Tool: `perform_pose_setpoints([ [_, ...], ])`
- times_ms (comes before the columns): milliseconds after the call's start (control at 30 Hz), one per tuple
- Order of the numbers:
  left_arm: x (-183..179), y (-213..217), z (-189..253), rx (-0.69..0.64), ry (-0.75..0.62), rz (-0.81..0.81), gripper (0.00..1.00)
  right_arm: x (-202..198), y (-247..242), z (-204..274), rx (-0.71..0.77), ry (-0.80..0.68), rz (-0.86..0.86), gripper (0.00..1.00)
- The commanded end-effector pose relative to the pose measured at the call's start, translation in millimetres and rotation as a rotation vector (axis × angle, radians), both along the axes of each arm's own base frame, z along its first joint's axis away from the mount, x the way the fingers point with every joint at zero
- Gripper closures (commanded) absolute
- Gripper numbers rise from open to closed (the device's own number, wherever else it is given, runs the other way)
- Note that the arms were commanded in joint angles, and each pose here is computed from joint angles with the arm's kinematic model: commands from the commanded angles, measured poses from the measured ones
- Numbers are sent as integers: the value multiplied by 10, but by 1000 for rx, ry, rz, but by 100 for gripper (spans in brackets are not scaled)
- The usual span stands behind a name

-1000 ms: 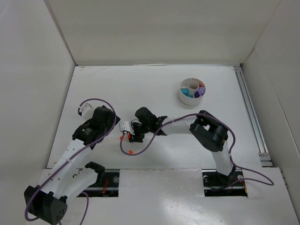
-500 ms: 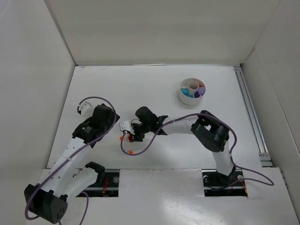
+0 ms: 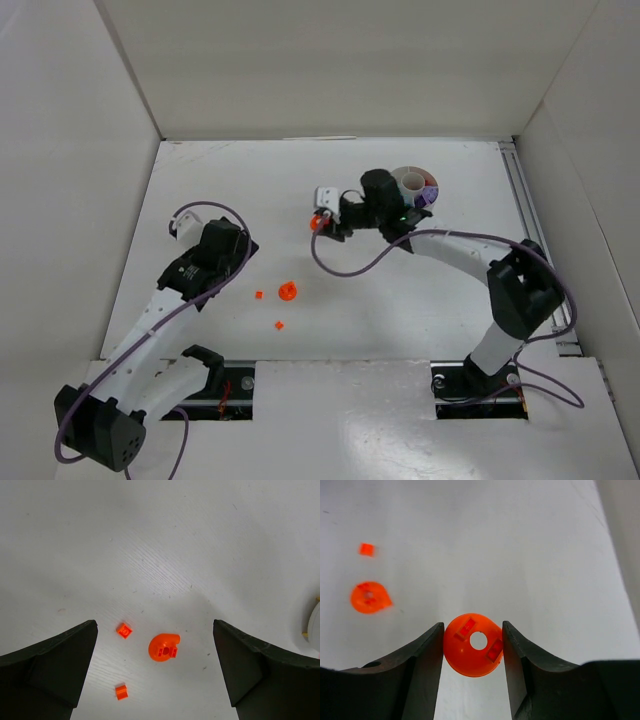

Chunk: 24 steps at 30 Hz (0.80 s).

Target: Sort the legos into containers by color

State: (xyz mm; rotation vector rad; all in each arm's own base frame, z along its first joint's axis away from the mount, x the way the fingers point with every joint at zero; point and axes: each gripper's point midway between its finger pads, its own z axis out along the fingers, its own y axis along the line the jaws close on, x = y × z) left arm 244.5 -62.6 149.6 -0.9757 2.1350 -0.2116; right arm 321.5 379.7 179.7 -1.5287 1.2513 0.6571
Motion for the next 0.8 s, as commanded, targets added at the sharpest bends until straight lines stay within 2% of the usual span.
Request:
perform_pose_setpoints([
  [0, 130, -84, 199, 3, -61, -59, 0, 442, -562, 306, 63, -56, -101, 65],
  [100, 189, -182, 165, -3, -66, -116, 0, 817, -1089, 402, 78, -64, -211, 65],
  [300, 271, -224, 99, 10, -71, -153, 0, 1534, -1721, 431, 98, -52, -325, 65],
  [500, 322, -241, 112, 21, -77, -166, 0, 1923, -2024, 390, 109, -48, -368, 65],
  [767, 385, -206, 32, 11, -61, -157, 0, 2092, -2115, 197, 117, -14, -341, 63],
])
